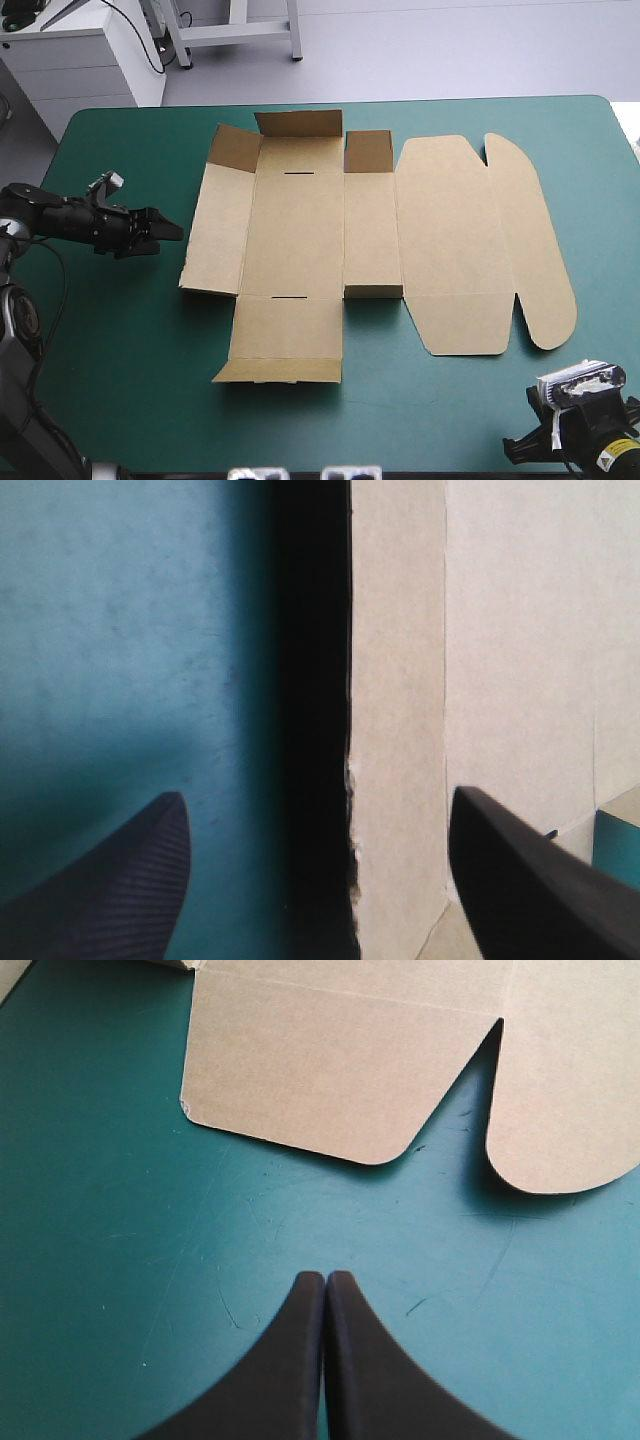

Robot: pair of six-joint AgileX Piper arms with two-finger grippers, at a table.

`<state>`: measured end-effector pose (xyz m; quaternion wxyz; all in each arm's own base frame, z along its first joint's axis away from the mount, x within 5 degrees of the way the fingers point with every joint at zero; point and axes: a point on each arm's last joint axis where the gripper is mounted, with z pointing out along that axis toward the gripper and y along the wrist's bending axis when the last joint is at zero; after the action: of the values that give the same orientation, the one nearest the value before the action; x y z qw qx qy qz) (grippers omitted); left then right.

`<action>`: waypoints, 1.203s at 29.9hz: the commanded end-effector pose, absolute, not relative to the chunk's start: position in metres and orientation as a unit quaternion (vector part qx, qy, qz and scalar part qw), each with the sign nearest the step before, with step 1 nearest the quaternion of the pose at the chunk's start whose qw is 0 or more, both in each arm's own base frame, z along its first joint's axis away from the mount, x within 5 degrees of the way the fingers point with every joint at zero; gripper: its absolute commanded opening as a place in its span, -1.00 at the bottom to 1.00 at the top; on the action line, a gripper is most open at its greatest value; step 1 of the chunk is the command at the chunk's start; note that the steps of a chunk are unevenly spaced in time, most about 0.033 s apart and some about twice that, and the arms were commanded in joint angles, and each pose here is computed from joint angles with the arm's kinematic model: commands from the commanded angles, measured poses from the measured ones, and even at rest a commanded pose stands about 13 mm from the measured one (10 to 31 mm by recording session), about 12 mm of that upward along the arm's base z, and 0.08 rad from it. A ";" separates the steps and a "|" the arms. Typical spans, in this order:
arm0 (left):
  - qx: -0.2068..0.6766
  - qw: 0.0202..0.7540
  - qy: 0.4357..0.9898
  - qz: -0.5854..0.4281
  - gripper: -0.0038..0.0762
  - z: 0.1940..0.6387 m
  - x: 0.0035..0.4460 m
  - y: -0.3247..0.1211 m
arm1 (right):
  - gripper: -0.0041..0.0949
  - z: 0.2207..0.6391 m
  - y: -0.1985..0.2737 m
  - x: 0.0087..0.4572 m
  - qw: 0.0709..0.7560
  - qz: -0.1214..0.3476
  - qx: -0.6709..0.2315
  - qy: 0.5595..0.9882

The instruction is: Fold the box

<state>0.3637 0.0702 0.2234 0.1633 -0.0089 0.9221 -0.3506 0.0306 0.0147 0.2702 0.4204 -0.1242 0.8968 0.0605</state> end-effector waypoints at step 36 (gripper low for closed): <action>0.051 0.107 0.888 -0.443 -0.85 0.223 0.379 -0.016 | -0.96 0.281 0.015 0.035 0.452 0.061 -0.120 0.882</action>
<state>0.3835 -0.0082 0.1938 0.0983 0.0349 0.9093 -0.4029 0.0306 0.0147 0.2702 0.4205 -0.1242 0.8967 0.0605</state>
